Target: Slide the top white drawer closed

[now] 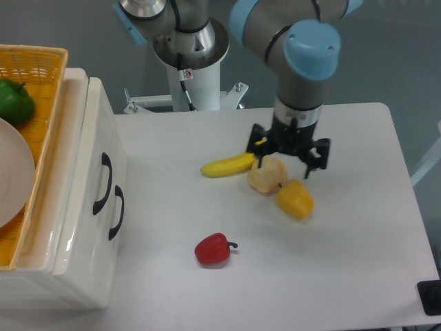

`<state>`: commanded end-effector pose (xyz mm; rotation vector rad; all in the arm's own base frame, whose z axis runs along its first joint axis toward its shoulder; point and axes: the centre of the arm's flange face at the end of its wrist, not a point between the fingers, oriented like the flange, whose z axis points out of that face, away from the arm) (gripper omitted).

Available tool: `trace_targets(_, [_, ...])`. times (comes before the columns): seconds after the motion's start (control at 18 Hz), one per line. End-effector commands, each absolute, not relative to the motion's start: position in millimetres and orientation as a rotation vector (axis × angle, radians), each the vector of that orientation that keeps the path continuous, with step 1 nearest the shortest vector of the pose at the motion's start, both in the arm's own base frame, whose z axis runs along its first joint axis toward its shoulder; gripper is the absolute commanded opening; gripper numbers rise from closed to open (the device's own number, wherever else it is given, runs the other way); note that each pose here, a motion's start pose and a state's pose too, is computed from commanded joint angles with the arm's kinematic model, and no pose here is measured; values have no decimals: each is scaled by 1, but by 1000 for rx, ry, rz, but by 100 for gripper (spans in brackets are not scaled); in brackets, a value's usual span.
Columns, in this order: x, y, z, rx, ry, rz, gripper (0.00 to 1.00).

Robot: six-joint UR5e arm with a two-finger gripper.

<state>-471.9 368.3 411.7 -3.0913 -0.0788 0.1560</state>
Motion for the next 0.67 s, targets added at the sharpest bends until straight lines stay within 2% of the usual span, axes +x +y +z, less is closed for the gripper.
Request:
trace_targets(0.33, [-484,319,422,-3115,13,147,100])
trace_targets(0.67, [-488,290,430,-3130,129,116,100])
